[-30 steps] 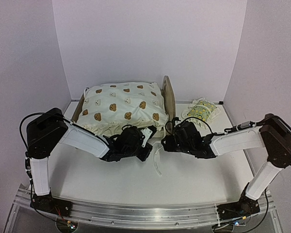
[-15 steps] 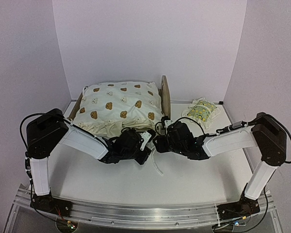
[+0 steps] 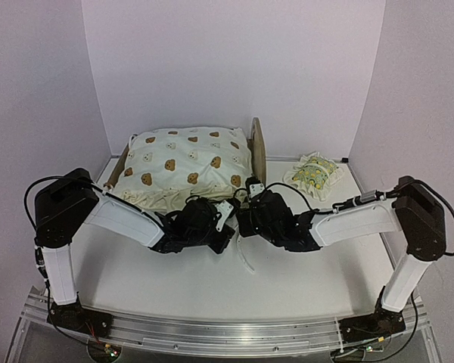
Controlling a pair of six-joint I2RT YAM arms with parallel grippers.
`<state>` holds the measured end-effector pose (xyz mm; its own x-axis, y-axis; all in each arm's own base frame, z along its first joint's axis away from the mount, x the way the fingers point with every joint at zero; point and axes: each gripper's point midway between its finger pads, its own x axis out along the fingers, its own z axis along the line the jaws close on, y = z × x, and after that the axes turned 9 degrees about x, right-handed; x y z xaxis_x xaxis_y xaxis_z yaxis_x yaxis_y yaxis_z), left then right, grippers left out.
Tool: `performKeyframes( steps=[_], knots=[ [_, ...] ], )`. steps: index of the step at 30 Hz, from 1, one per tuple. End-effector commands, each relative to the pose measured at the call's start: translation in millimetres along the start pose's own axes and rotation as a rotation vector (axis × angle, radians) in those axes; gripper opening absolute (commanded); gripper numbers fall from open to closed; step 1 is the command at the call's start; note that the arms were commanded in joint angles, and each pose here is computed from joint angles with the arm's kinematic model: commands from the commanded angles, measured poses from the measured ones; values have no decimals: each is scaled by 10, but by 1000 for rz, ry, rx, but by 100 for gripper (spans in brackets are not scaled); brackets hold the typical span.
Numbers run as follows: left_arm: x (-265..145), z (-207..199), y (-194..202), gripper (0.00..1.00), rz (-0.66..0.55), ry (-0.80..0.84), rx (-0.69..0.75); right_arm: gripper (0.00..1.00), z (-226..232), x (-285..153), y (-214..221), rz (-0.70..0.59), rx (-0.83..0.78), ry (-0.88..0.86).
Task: Set up the pet bed
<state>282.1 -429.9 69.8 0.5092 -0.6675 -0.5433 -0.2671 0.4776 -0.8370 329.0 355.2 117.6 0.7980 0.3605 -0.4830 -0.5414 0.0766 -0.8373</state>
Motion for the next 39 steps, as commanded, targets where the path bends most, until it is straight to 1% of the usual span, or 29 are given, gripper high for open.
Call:
performKeyframes(
  steps=[1,8,14,18,23,27,30,33,39],
  knots=[
    [-168,49,-202,0,-52,-15,-11,45,-24,85,-185,-54,7,81],
    [-184,30,-181,0,-60,-3,-29,45,107,209,-252,-37,-11,83],
    [-194,5,-220,0,-65,13,-31,42,-2,304,-239,-31,-8,141],
    [-196,0,-242,0,-65,17,-29,41,-121,286,-217,-33,10,191],
    [-196,-7,-252,0,-66,20,-29,41,-153,329,-166,-15,9,200],
    [-191,-5,-260,0,-65,19,-28,41,-189,317,-137,-1,39,203],
    [-183,0,-252,0,-63,16,-26,43,-164,297,-109,24,59,188],
    [-180,-2,-258,0,-64,16,-27,48,-150,298,-108,41,71,189],
    [-187,-20,-289,0,-65,28,-29,48,-230,427,-76,83,144,183]
  ],
)
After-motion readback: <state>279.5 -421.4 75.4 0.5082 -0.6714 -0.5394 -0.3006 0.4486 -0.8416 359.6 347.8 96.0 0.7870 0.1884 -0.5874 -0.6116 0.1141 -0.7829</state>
